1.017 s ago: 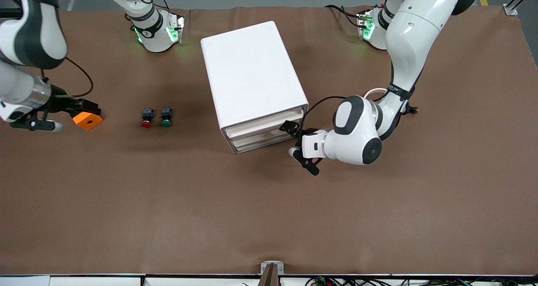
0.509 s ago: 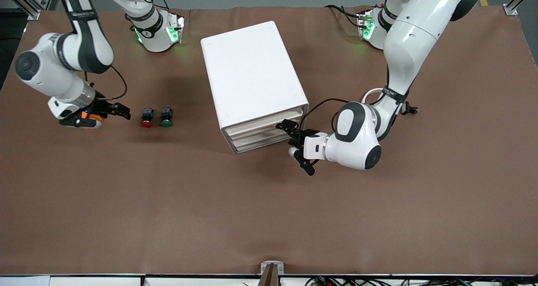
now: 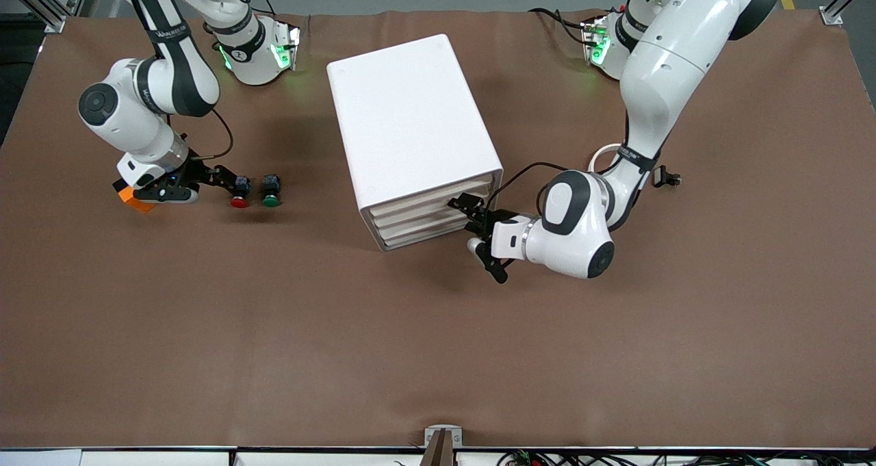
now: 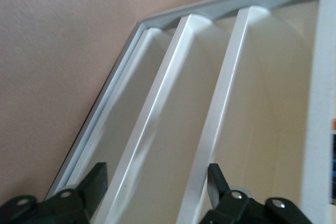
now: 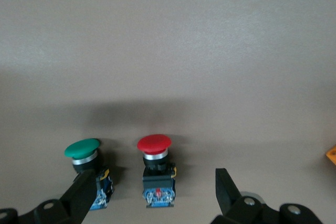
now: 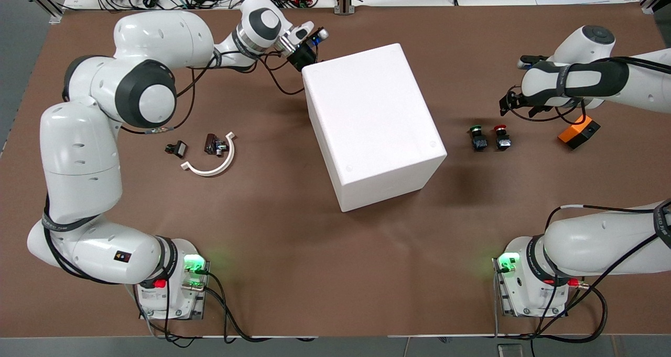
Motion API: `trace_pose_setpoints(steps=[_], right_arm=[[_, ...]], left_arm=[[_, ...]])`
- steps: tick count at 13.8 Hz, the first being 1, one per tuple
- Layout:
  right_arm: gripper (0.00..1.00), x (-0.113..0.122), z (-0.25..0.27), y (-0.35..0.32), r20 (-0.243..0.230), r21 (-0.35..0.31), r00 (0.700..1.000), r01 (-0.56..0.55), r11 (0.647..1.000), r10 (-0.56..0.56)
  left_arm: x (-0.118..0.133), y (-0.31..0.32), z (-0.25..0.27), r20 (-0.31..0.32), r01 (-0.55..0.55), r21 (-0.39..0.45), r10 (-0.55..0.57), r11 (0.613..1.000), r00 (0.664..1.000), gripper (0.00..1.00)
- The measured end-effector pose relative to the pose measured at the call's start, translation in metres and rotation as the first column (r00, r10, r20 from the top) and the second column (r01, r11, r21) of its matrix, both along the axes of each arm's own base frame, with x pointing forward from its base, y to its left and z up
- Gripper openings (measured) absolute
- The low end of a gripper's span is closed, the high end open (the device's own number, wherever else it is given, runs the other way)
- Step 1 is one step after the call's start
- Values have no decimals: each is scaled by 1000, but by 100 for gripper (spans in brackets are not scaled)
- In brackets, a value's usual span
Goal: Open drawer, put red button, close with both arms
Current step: 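Grasp the handle with the left gripper while the right gripper grasps the red button, then pull the drawer open with the left gripper while the right gripper lifts the button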
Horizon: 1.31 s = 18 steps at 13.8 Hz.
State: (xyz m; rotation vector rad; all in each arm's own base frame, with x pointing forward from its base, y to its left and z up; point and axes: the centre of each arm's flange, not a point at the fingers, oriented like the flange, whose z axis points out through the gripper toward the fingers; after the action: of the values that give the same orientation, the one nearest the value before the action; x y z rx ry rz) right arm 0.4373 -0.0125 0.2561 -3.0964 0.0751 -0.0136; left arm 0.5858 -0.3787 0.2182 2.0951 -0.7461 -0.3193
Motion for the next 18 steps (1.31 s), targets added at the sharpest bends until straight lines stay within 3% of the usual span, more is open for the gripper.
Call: trace_pose_setpoints(steps=[4,10,15,18], right_arm=[[100,-7,-42,3,-15,-9,1000,-5,1000,5],[100,-12,-62,8,-41,-11,999,-17,1000,17],[100,-17,-72,18,-60,-11,997,-40,999,39],[100,-20,-84,21,-70,-13,996,-49,999,48]], left_arm=[[-2,-2,-1,-16,7,-16,-7,1000,1000,72],[2,3,15,-21,52,-70,-54,996,998,16],[6,8,16,8,64,-98,-63,993,998,15],[23,21,21,49,33,-89,-29,995,998,15]])
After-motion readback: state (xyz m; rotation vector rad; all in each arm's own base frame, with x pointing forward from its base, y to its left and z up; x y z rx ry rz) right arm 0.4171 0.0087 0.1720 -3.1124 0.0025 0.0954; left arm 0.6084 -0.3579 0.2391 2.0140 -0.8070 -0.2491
